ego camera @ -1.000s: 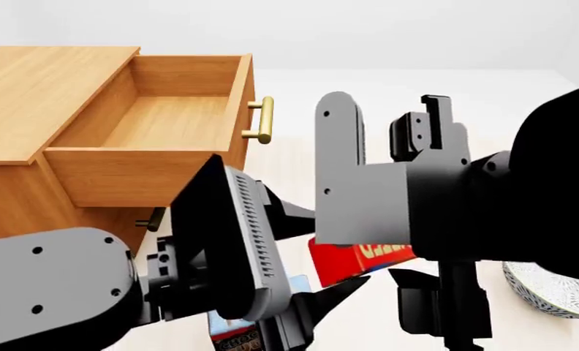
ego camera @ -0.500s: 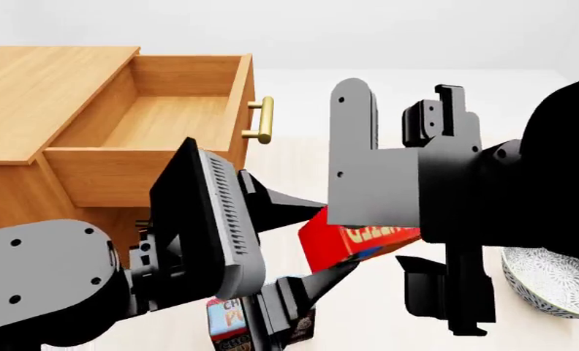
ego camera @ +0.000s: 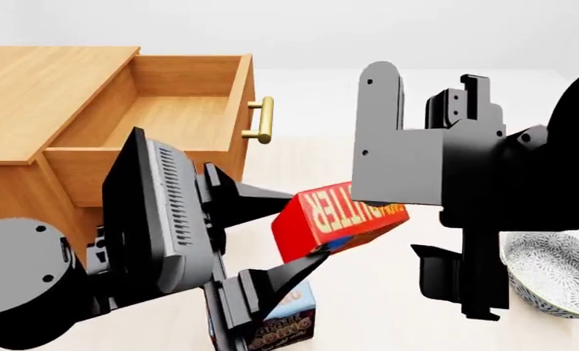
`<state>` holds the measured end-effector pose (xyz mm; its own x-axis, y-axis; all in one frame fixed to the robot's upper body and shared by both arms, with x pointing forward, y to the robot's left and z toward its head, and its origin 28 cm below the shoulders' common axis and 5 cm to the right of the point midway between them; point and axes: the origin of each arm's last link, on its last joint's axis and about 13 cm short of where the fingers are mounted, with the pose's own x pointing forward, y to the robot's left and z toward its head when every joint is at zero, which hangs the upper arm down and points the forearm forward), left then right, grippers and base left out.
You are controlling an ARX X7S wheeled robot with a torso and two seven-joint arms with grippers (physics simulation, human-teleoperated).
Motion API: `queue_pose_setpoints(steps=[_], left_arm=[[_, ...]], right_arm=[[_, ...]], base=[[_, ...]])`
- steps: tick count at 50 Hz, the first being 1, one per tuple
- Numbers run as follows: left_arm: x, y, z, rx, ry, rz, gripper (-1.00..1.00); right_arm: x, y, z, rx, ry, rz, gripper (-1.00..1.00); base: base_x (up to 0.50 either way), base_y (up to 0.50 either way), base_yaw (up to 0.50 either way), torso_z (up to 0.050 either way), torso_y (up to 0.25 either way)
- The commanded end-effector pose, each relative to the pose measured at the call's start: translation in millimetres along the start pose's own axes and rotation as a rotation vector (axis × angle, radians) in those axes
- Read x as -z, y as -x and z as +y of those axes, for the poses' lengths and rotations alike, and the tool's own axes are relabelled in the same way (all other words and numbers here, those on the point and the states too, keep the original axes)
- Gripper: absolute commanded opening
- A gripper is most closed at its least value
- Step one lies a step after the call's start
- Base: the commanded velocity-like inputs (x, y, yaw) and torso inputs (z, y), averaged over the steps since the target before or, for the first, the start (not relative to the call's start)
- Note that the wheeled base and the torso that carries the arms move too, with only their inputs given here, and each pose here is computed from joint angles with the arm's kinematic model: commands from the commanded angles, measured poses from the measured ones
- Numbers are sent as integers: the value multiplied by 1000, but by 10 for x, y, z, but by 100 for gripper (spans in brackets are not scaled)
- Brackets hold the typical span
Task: Put the butter at the back in the top drawer of the cabinet and close it.
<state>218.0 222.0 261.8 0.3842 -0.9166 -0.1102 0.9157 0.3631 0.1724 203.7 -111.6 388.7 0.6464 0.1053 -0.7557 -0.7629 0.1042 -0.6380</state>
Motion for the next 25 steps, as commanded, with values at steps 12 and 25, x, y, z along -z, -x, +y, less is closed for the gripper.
queue_pose_setpoints(steps=[12,25], left_arm=[[-8,256,35,-82,0,-45,-100],[-21,362,14,-148,13,-104,-100]], right_arm=[[343,-75,-161,86,-171,16,100],[524,-137,-89,263,-301,-111,100]], base=[[0,0,0,0,1],[0,0,0,1,1]])
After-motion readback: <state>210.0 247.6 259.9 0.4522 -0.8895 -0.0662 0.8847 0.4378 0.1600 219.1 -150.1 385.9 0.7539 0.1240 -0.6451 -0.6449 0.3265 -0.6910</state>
